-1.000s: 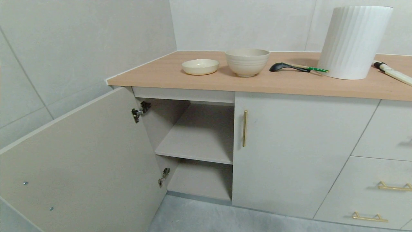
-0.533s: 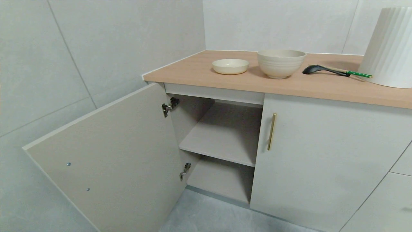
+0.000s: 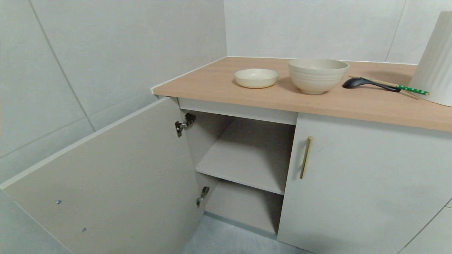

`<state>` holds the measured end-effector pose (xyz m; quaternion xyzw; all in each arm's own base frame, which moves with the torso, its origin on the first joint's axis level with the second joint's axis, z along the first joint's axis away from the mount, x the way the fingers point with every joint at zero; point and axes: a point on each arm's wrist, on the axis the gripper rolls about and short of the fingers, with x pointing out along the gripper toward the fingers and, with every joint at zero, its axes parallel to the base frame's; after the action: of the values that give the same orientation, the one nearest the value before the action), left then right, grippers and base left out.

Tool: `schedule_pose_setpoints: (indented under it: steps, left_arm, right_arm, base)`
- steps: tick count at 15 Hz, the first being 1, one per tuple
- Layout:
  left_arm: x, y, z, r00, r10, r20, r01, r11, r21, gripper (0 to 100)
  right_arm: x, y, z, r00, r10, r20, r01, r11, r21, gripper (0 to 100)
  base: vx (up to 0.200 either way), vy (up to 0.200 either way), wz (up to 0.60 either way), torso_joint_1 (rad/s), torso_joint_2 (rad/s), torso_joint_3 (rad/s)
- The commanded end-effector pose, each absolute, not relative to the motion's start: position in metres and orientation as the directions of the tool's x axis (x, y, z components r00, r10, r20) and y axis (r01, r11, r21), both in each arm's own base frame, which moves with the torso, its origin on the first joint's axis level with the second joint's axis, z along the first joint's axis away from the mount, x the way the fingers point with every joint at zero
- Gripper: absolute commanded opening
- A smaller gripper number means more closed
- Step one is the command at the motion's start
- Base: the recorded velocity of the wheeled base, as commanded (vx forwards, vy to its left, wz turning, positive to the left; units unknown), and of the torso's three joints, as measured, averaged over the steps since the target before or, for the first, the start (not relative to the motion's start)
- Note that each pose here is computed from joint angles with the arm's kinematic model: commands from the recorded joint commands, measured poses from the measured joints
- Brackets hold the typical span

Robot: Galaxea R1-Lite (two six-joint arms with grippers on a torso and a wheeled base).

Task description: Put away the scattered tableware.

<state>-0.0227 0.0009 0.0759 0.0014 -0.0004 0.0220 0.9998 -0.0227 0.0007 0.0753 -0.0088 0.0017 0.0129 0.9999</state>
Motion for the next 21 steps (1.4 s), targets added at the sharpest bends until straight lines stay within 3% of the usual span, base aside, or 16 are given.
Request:
schedule_pose_setpoints:
  steps: [1,5,15,21]
  left_arm:
    - [-0.0227,0.001,0.0757,0.999,0.046,0.0,-0.046,0.999,0.003,100]
    - [-0.0227,0.001,0.0758,0.999,0.046,0.002,-0.046,0.999,0.003,100]
    - [-0.0227,0.0011,0.0758,0.999,0.052,0.002,-0.052,0.999,0.001,100]
    - [-0.0227,0.0012,0.0757,0.998,0.057,0.0,-0.057,0.998,0.0,100]
  right_arm:
    - [-0.0227,0.0007,0.0754,1.0,0.028,-0.003,-0.028,0.999,-0.018,100]
    - [-0.0227,0.0007,0.0754,1.0,0.026,-0.003,-0.026,0.999,-0.018,100]
    - [-0.0227,0.0007,0.0754,1.0,0.026,-0.003,-0.026,0.999,-0.018,100]
    - [-0.0227,0.0007,0.0752,1.0,0.026,-0.005,-0.026,1.0,-0.017,100]
  base:
    - [0.0,0.0,0.0,0.178,-0.12,-0.027]
    - [0.0,0.0,0.0,0.249,-0.17,-0.173]
    - [0.0,0.0,0.0,0.181,-0.54,-0.205]
    - [0.0,0.0,0.0,0.345,-0.49,-0.234]
